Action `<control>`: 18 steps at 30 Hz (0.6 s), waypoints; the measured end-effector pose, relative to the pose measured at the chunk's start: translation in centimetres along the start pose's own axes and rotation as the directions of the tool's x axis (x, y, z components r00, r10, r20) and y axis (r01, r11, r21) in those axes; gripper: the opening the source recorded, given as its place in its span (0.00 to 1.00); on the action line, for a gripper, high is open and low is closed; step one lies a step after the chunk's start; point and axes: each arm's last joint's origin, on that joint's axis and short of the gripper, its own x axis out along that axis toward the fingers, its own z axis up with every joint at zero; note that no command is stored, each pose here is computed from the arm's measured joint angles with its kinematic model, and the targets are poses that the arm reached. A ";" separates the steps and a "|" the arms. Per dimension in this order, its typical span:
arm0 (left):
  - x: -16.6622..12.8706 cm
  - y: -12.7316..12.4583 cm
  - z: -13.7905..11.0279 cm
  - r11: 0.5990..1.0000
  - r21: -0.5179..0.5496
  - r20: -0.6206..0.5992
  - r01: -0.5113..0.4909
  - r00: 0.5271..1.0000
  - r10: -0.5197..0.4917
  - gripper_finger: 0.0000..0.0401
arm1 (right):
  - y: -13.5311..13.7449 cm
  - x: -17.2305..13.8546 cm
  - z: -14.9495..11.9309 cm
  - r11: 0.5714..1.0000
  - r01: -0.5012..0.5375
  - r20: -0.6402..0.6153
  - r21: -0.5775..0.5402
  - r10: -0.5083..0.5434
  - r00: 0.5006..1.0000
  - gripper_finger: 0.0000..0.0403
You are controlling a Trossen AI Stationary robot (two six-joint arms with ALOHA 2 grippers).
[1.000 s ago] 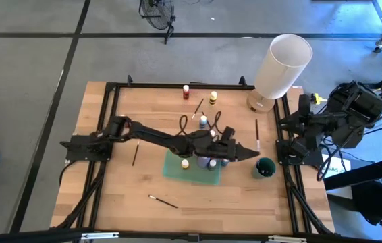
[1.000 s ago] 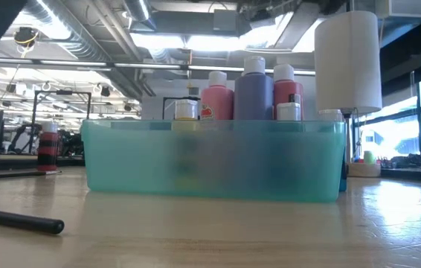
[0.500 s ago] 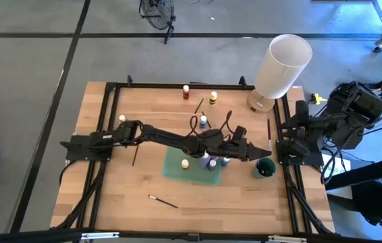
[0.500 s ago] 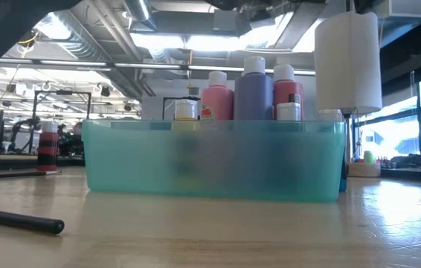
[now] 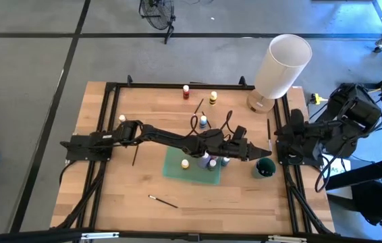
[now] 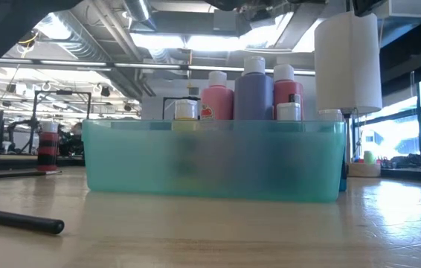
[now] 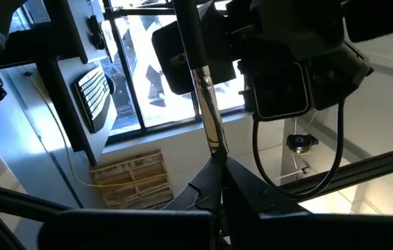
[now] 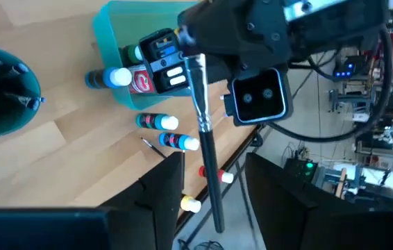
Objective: Pick & Place Paint Supplies
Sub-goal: Put the black eyeshadow brush into the green cup
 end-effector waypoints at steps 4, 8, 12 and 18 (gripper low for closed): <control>0.0 0.0 0.0 1.000 0.000 -0.001 0.000 1.000 0.000 0.01 | 0.0 0.4 0.8 0.999 -0.007 -0.012 -0.035 0.007 1.000 0.40; 0.0 0.0 0.0 1.000 0.000 -0.001 -0.001 1.000 0.001 0.01 | 0.0 0.8 1.2 0.999 -0.014 -0.025 -0.047 0.013 1.000 0.40; 0.0 0.0 0.0 1.000 0.000 -0.002 -0.003 1.000 0.003 0.01 | -0.1 1.0 1.2 0.998 -0.020 -0.043 -0.056 0.017 0.999 0.40; 0.0 0.0 -0.1 1.000 0.000 -0.007 -0.003 1.000 0.003 0.01 | -0.4 1.4 1.0 0.998 -0.018 -0.085 -0.063 0.013 0.996 0.40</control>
